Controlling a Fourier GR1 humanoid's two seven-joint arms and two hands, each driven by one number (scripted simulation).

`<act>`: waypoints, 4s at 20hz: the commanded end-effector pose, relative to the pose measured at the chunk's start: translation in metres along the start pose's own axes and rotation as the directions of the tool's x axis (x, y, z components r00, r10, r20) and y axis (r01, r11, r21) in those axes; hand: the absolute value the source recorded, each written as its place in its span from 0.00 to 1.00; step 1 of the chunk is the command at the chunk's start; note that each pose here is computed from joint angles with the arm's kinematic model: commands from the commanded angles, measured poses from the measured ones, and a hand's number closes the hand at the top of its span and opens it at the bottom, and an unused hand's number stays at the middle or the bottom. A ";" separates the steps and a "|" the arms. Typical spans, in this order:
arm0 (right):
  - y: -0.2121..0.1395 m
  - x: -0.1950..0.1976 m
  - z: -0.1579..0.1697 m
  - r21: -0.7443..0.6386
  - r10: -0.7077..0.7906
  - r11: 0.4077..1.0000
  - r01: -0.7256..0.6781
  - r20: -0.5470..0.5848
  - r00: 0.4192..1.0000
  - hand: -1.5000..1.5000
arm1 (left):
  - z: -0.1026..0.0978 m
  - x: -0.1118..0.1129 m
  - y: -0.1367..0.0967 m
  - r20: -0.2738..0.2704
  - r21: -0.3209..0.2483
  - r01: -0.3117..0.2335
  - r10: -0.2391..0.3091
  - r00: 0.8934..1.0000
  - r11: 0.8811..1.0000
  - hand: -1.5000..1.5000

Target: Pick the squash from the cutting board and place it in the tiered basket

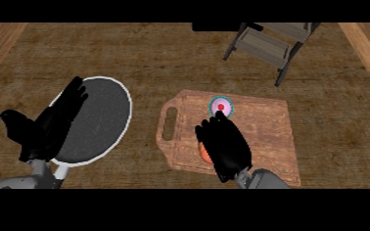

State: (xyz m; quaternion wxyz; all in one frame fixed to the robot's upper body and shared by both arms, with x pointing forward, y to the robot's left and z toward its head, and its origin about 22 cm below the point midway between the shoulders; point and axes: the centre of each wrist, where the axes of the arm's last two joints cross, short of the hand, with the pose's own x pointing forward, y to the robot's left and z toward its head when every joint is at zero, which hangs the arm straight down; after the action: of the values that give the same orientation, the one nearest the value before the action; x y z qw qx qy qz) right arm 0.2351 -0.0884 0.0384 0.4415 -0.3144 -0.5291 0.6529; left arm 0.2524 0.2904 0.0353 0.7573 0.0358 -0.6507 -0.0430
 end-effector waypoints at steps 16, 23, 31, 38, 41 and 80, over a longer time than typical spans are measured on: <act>-0.237 -0.295 0.171 -0.744 -0.471 0.657 0.117 -0.285 0.835 1.00 | 0.017 -0.008 0.013 -0.023 0.038 -0.010 0.011 1.000 0.999 0.50; -0.311 -0.303 0.224 -0.746 -0.529 0.625 0.229 -0.189 0.827 1.00 | -0.002 -0.001 -0.003 0.011 0.005 0.011 -0.011 1.000 1.000 0.50; -0.370 -0.250 0.164 -0.698 -0.521 0.664 0.269 -0.173 0.836 1.00 | -0.019 0.000 -0.013 0.012 -0.026 0.006 -0.006 1.000 1.000 0.50; -0.393 -0.208 0.111 -0.686 -0.545 0.660 0.307 -0.155 0.824 1.00 | -0.015 0.014 0.000 0.017 -0.022 0.014 -0.013 1.000 1.000 0.50; -0.391 -0.220 0.089 -0.676 -0.561 0.664 0.318 -0.171 0.810 1.00 | -0.012 0.009 -0.001 0.023 -0.029 -0.005 0.006 1.000 1.000 0.50; -0.351 -0.198 -0.062 -0.763 -0.625 0.562 0.318 -0.140 0.768 0.00 | -0.011 0.000 -0.014 0.006 -0.028 0.001 -0.001 1.000 1.000 0.50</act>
State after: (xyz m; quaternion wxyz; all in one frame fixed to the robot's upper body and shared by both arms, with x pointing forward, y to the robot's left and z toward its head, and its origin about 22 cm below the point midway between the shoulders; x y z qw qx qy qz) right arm 0.4564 -0.2365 0.3480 0.5461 -0.4395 -0.6903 0.1789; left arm 0.2631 0.2818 0.0358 0.7540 0.0246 -0.6543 -0.0525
